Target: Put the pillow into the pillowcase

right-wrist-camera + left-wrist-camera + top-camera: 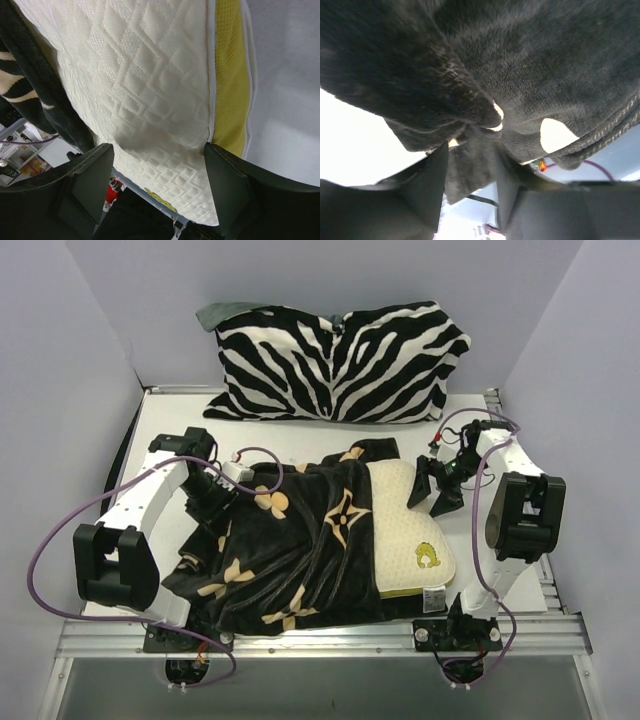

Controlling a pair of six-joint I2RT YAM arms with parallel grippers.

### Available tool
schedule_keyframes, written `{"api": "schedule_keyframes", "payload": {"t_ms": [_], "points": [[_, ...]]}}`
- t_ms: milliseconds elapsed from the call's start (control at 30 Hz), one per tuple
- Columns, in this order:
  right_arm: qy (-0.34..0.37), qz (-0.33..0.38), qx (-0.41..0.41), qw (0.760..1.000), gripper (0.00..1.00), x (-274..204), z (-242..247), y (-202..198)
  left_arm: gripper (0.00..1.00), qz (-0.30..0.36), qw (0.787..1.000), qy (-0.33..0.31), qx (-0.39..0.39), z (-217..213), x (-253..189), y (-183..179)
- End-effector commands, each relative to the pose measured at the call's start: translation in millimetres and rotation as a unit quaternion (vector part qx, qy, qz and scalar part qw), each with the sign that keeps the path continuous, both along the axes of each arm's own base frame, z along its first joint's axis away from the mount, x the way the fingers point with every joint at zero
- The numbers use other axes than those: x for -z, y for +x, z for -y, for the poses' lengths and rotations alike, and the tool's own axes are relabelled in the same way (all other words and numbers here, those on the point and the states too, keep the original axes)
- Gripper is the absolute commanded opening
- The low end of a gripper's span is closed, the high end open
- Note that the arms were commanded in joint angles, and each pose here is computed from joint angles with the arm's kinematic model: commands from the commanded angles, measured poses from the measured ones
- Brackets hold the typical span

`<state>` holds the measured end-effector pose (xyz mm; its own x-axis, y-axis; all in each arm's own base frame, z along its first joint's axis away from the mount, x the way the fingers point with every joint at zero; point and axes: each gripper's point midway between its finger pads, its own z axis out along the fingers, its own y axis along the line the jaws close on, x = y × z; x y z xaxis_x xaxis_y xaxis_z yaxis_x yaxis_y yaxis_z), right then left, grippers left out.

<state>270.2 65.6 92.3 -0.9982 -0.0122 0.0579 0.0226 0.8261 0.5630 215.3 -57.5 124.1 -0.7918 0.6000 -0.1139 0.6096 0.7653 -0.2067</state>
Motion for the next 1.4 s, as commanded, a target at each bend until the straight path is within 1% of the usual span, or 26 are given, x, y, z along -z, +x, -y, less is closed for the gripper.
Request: {"api": "schedule_keyframes", "payload": {"t_ms": [0,67,100,133,167,300,433,567,600,633,667,733,767,800,833,900,967,1033,1067,1100,1133,1167,1233,1267,1300,1367], "points": [[0.024,-0.053,-0.015,0.998,0.72,-1,-9,-23,0.39,-0.004,1.0,0.012,0.001,-5,6,-2],[0.033,-0.061,-0.013,0.998,0.71,0,-12,-24,0.31,0.0,1.0,0.003,-0.005,-1,8,8],[0.038,-0.069,-0.011,0.997,0.71,3,-13,-25,0.32,-0.012,1.0,-0.003,-0.005,2,11,11],[0.043,-0.071,-0.011,0.996,0.72,4,-14,-25,0.36,-0.019,1.0,-0.022,-0.005,8,8,10],[0.044,-0.074,-0.011,0.996,0.72,5,-15,-26,0.45,-0.018,0.999,-0.03,0.001,12,5,12],[0.045,-0.075,-0.014,0.996,0.73,7,-14,-28,0.56,-0.029,0.998,-0.059,0.021,18,0,3],[0.044,-0.072,-0.015,0.996,0.73,7,-14,-27,0.58,-0.049,0.996,-0.064,0.032,19,4,-8],[0.047,-0.073,-0.014,0.996,0.73,7,-15,-26,0.58,-0.056,0.996,-0.066,0.026,22,20,-2],[0.047,-0.072,-0.014,0.996,0.72,7,-15,-25,0.52,-0.054,0.997,-0.055,0.025,18,24,0],[0.048,-0.072,-0.014,0.996,0.71,7,-15,-25,0.34,-0.041,0.998,-0.047,0.027,16,30,8],[0.047,-0.072,-0.014,0.996,0.67,7,-15,-24,0.23,-0.033,0.998,-0.039,0.028,13,32,13],[0.048,-0.073,-0.015,0.996,0.62,8,-15,-24,0.09,-0.002,0.999,-0.022,0.031,7,29,38],[0.047,-0.072,-0.015,0.996,0.55,8,-15,-23,0.0,0.01,0.999,-0.017,0.034,5,25,47],[0.048,-0.073,-0.015,0.996,0.51,9,-15,-24,0.0,0.019,0.999,-0.012,0.038,3,22,56],[0.05,-0.073,-0.015,0.996,0.41,9,-16,-23,0.0,0.039,0.998,0.007,0.044,-2,16,69],[0.052,-0.072,-0.013,0.996,0.31,11,-18,-23,0.0,0.097,0.992,0.026,0.072,-7,-5,108],[0.058,-0.072,-0.013,0.996,0.16,11,-24,-23,0.0,0.153,0.981,0.079,0.092,-22,-18,150],[0.058,-0.066,-0.013,0.996,0.06,12,-26,-21,0.0,0.212,0.967,0.106,0.088,-30,-34,208],[0.062,-0.065,-0.007,0.996,0.0,11,-29,-19,0.04,0.231,0.962,0.129,0.075,-43,-40,228],[0.066,-0.055,-0.004,0.996,0.0,11,-32,-15,0.31,0.246,0.957,0.142,0.064,-50,-38,253],[0.073,-0.055,0.002,0.996,0.0,11,-34,-14,0.44,0.274,0.947,0.16,0.046,-59,-45,273],[0.083,-0.058,0.012,0.995,0.0,8,-40,-12,0.51,0.281,0.944,0.168,0.025,-65,-48,282],[0.093,-0.053,0.014,0.994,0.0,6,-45,-11,0.71,0.307,0.938,0.159,-0.01,-73,-68,295],[0.091,-0.052,0.008,0.994,0.0,7,-48,-13,0.73,0.318,0.938,0.137,-0.032,-71,-85,288],[0.09,-0.049,0.006,0.995,0.0,6,-48,-15,0.75,0.315,0.947,0.066,-0.022,-51,-92,278],[0.089,-0.054,0.001,0.995,0.0,8,-50,-22,0.75,0.252,0.967,-0.002,-0.018,-27,-86,232]]}}
